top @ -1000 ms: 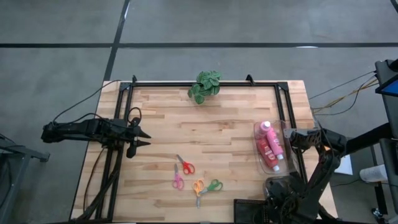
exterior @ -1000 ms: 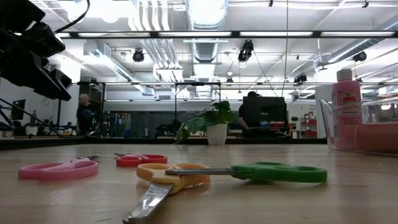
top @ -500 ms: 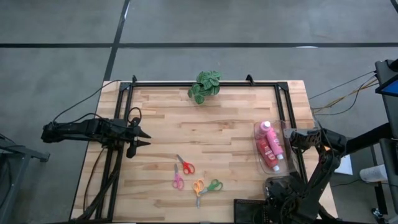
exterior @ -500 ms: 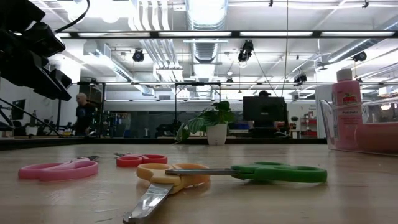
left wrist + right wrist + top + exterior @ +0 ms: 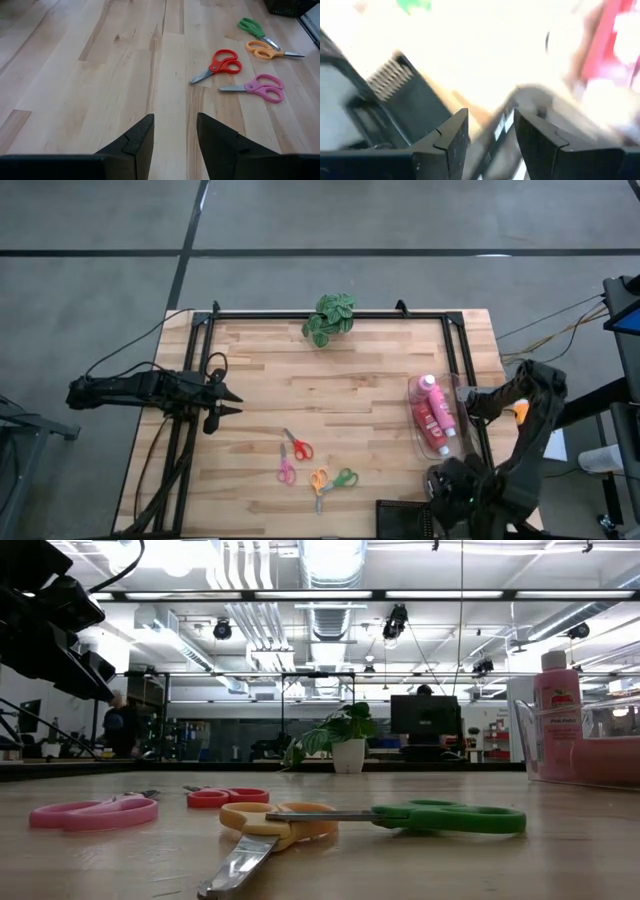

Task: Pick & Place Paint Supplies
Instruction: Put the green scissors into the black bin

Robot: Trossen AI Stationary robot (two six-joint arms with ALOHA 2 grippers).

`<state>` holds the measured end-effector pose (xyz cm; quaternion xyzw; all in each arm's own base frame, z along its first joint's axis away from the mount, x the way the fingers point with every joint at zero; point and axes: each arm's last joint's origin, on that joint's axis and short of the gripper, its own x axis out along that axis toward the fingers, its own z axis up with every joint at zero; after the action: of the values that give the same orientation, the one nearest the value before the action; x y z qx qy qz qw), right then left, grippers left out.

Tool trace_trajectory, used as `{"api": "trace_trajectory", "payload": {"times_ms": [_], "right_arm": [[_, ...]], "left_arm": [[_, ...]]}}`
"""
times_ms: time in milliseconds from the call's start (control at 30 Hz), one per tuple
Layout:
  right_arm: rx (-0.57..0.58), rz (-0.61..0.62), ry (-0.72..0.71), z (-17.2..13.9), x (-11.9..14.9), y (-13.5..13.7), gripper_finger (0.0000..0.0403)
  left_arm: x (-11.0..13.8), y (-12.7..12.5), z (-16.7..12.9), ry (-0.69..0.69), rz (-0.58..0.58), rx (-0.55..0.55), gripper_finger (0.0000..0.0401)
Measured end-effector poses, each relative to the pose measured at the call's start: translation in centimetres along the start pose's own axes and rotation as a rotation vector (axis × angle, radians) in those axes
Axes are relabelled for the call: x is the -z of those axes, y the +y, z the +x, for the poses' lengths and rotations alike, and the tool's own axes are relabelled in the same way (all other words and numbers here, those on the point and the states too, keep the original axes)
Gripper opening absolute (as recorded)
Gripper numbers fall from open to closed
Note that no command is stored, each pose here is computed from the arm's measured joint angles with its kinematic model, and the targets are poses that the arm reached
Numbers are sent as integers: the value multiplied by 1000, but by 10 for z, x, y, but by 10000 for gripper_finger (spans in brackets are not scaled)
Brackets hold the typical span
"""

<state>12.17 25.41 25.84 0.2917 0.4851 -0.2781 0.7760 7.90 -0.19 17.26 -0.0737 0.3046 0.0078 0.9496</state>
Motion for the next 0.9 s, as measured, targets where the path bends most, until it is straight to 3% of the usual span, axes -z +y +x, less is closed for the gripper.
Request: {"api": "trace_trajectory", "payload": {"times_ms": [400, 667, 900], "right_arm": [[-187, -178, -454, -37, -82, -15, 157], [-272, -373, -512, -42, -137, 3, 157], [-335, -501, -515, -13, -179, 21, 157]], "left_arm": [[0, 0, 0, 0, 0, 0, 149], [0, 0, 0, 0, 0, 0, 149], [0, 0, 0, 0, 0, 0, 149]]}}
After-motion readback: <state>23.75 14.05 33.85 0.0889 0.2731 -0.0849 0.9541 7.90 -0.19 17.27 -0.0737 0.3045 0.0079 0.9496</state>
